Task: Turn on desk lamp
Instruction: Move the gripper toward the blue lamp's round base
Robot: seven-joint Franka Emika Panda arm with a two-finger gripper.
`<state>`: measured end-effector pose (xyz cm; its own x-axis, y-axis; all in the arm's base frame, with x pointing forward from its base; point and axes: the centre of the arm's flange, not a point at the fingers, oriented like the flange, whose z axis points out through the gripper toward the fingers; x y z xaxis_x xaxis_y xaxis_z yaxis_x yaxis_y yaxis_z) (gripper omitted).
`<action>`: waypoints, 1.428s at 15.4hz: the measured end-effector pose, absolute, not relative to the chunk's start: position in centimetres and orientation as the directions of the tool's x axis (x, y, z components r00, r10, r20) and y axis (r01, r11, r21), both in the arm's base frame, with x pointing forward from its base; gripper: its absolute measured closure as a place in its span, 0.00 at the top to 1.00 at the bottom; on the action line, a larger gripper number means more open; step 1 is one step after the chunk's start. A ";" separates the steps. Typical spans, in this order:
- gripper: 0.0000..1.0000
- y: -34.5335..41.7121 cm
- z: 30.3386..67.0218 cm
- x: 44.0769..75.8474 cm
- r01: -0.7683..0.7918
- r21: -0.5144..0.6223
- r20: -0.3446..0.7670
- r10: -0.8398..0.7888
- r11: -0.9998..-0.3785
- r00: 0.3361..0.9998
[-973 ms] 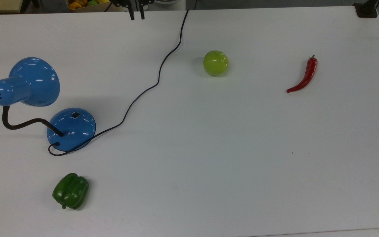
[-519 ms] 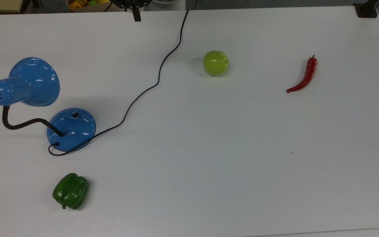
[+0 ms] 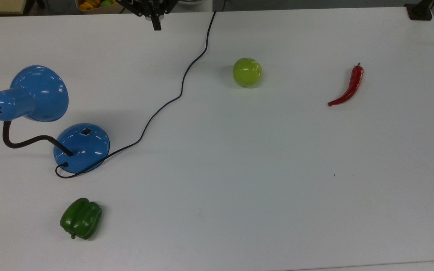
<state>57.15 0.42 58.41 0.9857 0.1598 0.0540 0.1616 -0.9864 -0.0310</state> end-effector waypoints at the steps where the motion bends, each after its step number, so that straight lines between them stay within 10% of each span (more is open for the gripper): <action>1: 0.01 0.2 57.8 57.2 0.157 -0.032 0.042 0.156 -0.987 0.987; 22: 0.01 -13.2 42.7 56.9 -0.142 0.005 0.124 -0.140 -0.990 0.982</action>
